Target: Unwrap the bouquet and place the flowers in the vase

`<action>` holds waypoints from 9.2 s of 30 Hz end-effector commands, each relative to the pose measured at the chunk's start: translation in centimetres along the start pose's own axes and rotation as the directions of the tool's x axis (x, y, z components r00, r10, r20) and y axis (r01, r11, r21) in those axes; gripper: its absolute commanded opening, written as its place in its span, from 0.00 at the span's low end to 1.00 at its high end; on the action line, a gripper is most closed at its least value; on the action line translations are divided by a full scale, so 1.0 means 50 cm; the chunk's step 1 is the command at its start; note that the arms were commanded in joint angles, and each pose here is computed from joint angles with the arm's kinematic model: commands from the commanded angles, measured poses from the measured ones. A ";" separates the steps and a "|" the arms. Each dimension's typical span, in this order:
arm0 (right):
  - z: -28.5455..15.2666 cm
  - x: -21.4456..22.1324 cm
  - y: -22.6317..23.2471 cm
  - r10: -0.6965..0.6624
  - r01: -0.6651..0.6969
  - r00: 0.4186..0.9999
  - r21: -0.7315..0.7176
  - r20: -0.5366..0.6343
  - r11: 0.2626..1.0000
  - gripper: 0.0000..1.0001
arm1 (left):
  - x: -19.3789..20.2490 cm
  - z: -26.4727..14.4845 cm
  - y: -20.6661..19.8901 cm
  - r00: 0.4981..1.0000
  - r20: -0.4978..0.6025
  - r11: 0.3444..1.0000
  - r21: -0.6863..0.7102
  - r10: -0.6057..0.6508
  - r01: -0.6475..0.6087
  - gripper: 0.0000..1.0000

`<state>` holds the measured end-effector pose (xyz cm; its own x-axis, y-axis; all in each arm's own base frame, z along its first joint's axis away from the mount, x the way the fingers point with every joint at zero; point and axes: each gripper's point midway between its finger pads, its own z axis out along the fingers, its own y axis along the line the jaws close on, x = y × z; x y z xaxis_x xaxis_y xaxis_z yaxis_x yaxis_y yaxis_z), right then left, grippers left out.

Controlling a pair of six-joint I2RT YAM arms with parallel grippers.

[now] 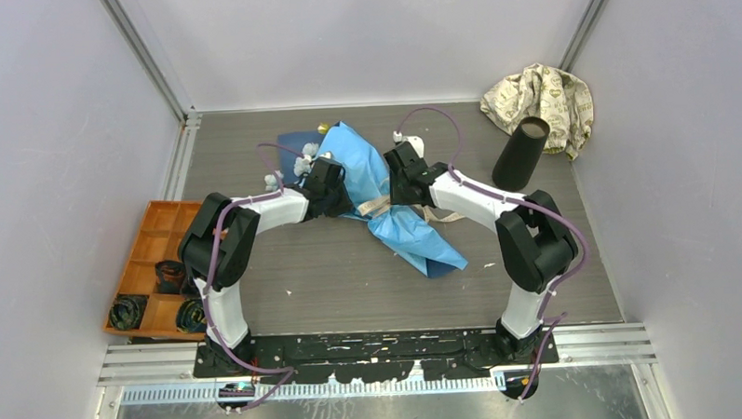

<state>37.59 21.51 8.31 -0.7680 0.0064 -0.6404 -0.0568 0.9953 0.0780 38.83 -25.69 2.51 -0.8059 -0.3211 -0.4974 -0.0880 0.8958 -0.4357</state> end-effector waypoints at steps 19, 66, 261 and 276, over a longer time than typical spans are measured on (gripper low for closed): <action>0.020 -0.051 -0.004 -0.009 0.009 0.999 0.013 0.035 1.000 0.40 | 0.080 -0.004 0.137 0.992 -0.126 0.976 -0.214 0.021 -0.048 0.17; -0.104 -0.162 -0.053 0.211 -0.183 0.952 -0.142 0.220 0.973 0.01 | 0.084 -0.001 0.167 0.990 -0.139 0.970 -0.241 -0.004 -0.030 0.17; -0.096 0.139 0.136 0.459 -0.590 0.790 -0.706 -0.406 0.392 0.60 | 0.213 -0.167 0.138 0.982 -0.187 0.980 -0.188 0.026 -0.061 0.14; -0.099 0.130 0.149 0.409 -0.543 0.832 -0.700 -0.375 0.463 0.11 | 0.217 -0.164 0.142 0.981 -0.194 0.978 -0.197 0.026 -0.065 0.14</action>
<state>27.81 27.93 5.24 -0.9118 0.3953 -0.1111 0.0537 0.3829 0.9222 25.71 -21.80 2.03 -0.8836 -0.2705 -0.3823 -0.1435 0.9334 -0.3288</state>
